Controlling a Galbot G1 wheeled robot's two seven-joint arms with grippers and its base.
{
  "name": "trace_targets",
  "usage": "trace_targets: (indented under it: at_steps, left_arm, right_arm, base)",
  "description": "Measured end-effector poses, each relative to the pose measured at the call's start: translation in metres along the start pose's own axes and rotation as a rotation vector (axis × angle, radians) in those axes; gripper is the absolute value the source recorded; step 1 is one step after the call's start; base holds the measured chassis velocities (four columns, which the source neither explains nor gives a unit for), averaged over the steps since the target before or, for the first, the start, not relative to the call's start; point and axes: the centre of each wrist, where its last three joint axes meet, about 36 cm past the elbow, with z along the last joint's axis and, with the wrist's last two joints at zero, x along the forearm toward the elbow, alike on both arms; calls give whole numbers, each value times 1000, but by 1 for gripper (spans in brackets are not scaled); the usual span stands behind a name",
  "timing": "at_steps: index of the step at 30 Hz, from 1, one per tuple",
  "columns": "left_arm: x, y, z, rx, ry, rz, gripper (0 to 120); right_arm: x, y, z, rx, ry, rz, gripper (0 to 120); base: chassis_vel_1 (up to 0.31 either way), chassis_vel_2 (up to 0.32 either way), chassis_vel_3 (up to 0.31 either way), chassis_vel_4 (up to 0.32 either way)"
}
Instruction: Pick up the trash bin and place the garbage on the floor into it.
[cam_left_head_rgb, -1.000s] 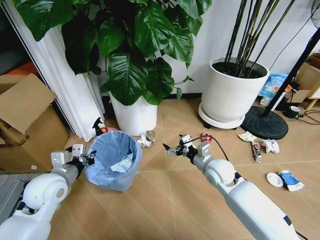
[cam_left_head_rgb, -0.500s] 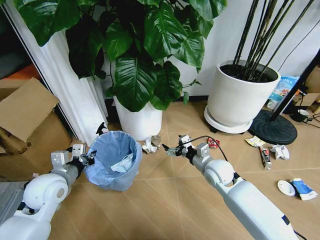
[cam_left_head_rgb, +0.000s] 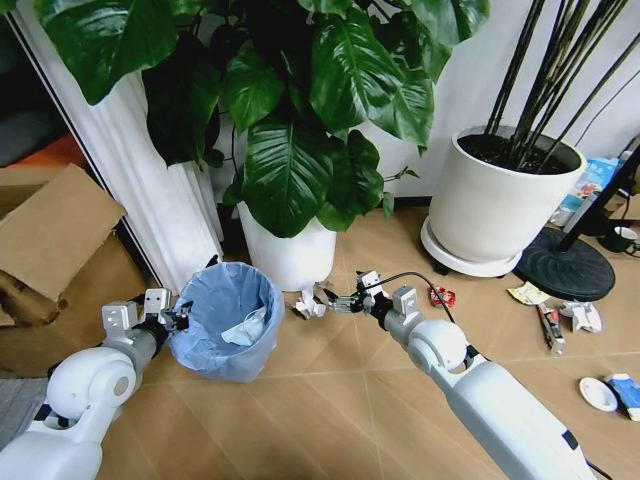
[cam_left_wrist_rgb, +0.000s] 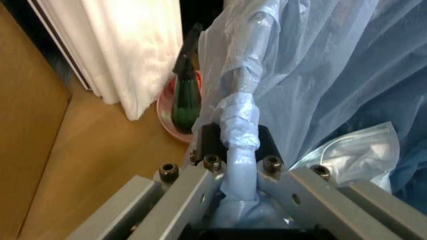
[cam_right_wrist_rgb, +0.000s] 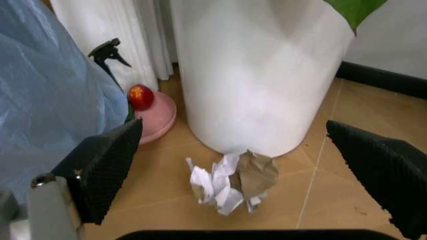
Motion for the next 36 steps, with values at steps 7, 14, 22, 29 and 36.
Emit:
trace_targets:
  at_steps: [7, 14, 22, 29, 36]
  left_arm:
    - [-1, 0, 0, 0, 0, 1, 0]
    - [0, 0, 0, 0, 1, 2, 0]
    - [2, -2, -1, -6, -2, 7, 0]
    - [7, -6, -1, -14, -6, 13, 0]
    - [15, -8, -5, -19, -15, 11, 0]
  right_arm:
    - [3, -2, 2, 0, 2, 4, 100]
    - [8, -2, 18, -17, 48, 9, 100]
    - [-12, -21, 69, -55, 177, 32, 100]
    - [-58, -17, 91, -94, 208, -26, 100]
    - [-116, -10, 101, -111, 240, -44, 100]
  base:
    - [-34, 162, 49, -145]
    - [-17, 120, 28, -113]
    - [1, 14, 3, -4]
    - [0, 0, 0, 0]
    - [0, 0, 0, 0]
